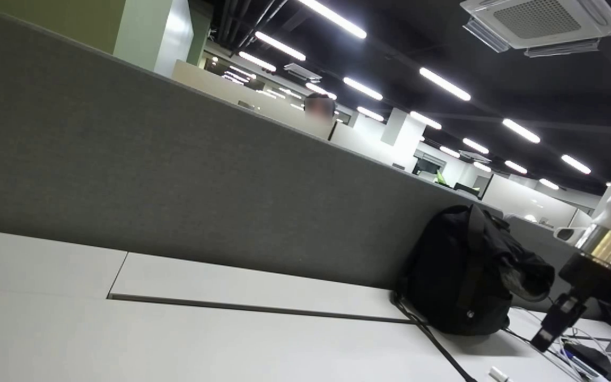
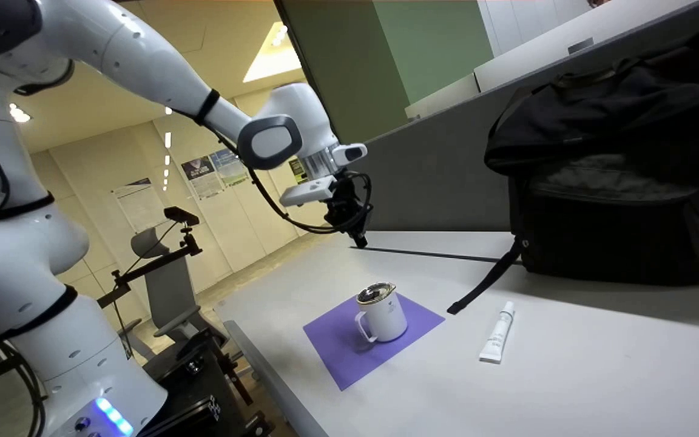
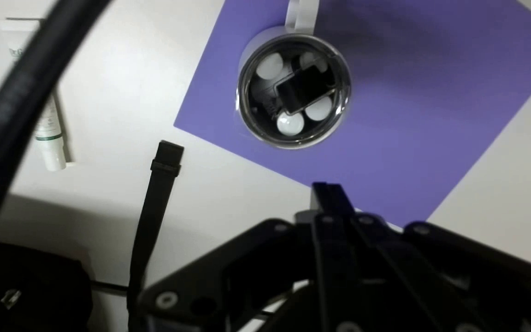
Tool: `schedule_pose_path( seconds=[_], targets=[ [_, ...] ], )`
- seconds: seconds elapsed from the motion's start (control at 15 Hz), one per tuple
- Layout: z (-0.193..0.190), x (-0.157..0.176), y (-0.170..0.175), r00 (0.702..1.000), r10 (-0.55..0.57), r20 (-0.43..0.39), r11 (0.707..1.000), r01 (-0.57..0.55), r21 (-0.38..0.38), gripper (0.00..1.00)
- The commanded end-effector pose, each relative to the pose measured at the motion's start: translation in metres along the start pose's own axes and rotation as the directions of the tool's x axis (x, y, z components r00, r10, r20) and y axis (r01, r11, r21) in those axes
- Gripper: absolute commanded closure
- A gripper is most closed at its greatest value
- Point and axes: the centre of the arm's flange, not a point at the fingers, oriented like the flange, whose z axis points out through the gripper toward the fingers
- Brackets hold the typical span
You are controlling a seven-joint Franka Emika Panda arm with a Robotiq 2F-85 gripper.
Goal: Open the slider on the top of the cup
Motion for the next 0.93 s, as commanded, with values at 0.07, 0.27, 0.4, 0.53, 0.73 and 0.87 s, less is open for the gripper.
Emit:
schedule_pose_path(
  seconds=[0.07, 0.27, 0.4, 0.53, 0.73, 0.87],
  targets=[
    [-0.076, -0.006, -0.003, 0.996, -0.017, 0.087, 1.000, 0.018, -0.010, 0.74],
    [-0.087, -0.016, 0.002, 0.984, -0.011, 0.178, 0.997, 0.023, -0.068, 0.61],
    [-0.087, -0.021, 0.008, 0.973, 0.004, 0.229, 0.993, 0.024, -0.119, 0.46],
    [-0.086, -0.025, 0.013, 0.967, 0.016, 0.254, 0.985, 0.028, -0.169, 0.33],
    [-0.083, -0.029, 0.018, 0.960, 0.009, 0.278, 0.973, 0.055, -0.223, 0.12],
    [-0.081, -0.030, 0.021, 0.957, 0.014, 0.291, 0.968, 0.060, -0.244, 0.01]
  ],
)
